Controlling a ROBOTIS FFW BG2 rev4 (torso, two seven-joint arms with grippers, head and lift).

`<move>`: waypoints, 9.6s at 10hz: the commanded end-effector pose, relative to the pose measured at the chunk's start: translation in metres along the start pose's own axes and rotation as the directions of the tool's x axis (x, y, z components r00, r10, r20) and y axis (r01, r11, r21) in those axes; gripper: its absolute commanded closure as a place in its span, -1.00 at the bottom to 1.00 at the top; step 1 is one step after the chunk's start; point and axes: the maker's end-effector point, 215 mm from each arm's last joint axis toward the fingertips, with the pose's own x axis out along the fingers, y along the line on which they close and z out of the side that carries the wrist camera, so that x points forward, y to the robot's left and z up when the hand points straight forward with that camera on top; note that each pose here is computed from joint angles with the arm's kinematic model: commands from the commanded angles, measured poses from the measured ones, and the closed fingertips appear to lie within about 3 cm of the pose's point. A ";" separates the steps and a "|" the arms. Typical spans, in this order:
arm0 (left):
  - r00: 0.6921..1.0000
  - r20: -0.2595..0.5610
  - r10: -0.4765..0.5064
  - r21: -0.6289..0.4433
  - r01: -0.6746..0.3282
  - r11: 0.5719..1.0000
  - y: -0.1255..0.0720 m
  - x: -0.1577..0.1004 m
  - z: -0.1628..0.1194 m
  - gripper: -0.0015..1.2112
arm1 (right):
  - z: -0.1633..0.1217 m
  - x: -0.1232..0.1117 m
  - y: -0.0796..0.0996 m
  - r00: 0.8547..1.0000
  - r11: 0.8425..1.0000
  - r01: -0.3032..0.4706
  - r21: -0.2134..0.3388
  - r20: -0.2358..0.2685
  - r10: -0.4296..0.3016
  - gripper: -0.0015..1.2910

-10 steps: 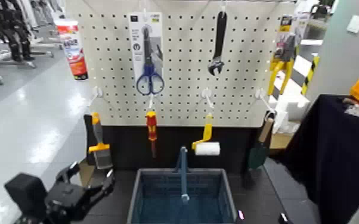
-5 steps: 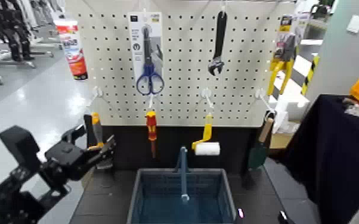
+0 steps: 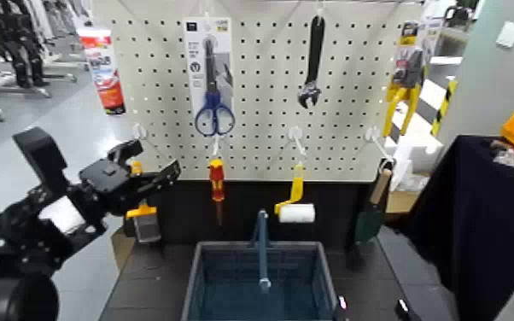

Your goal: Put the blue scissors into the crate.

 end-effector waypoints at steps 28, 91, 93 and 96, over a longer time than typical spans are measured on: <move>0.945 0.000 -0.327 0.135 0.324 0.936 -0.022 0.116 0.084 0.81 | 0.004 0.014 0.013 0.999 0.998 -0.051 0.024 0.019 0.050 -0.73; 0.872 -0.315 -0.375 -0.471 0.199 0.859 -0.127 0.003 -0.220 0.96 | -0.015 0.013 0.015 0.996 0.996 -0.076 0.045 -0.042 0.078 -0.67; 0.867 -0.324 -0.378 -0.475 0.197 0.858 -0.129 0.002 -0.225 0.96 | -0.014 0.013 0.014 0.996 0.996 -0.076 0.046 -0.042 0.078 -0.67; 0.861 -0.337 -0.380 -0.473 0.195 0.860 -0.130 0.001 -0.229 0.93 | -0.014 0.014 0.014 0.996 0.996 -0.078 0.045 -0.040 0.080 -0.67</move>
